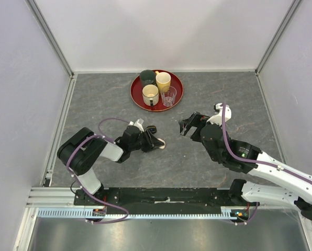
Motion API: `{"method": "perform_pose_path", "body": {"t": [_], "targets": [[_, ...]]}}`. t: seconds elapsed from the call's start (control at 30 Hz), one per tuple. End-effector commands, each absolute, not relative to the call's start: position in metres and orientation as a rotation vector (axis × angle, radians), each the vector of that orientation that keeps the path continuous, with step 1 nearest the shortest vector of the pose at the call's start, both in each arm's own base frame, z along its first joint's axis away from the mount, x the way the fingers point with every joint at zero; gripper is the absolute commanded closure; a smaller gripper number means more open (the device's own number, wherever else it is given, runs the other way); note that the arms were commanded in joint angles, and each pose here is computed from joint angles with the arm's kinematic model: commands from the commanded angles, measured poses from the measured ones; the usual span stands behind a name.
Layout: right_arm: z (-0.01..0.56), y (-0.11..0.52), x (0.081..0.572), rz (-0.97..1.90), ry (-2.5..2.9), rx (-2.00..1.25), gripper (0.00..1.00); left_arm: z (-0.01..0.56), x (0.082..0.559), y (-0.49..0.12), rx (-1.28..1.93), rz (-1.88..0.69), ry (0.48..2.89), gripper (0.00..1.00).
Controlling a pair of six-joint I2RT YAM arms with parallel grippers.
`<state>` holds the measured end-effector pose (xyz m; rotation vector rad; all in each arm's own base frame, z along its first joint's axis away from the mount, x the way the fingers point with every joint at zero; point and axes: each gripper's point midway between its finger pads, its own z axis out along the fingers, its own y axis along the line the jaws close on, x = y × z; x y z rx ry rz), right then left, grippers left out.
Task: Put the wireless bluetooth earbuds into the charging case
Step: Place the charging case at the center of the board.
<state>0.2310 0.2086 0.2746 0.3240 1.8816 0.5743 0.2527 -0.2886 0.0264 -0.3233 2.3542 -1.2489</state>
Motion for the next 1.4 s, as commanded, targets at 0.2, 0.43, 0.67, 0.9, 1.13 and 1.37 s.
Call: {"method": "perform_pose_path", "body": {"t": [0.2,0.43,0.67,0.9,1.13,1.37], "targets": [[0.275,0.207,0.233,0.541,1.891,0.28,0.02,0.031,0.265,-0.298,-0.437,-1.301,2.292,0.65],[0.273,0.21,0.234,0.54,1.902,0.272,0.02,0.024,0.262,-0.297,-0.456,-1.286,2.32,0.6],[0.271,0.209,0.233,0.548,1.906,0.285,0.02,0.017,0.257,-0.289,-0.469,-1.247,2.338,0.57],[0.269,0.211,0.234,0.545,1.912,0.285,0.02,0.012,0.251,-0.28,-0.475,-1.202,2.352,0.29],[0.266,0.213,0.235,0.544,1.921,0.28,0.02,0.013,0.251,-0.265,-0.454,-1.083,2.363,0.23],[0.263,0.212,0.236,0.532,1.923,0.282,0.02,0.021,0.251,-0.233,-0.396,-0.86,2.349,0.16]]}}
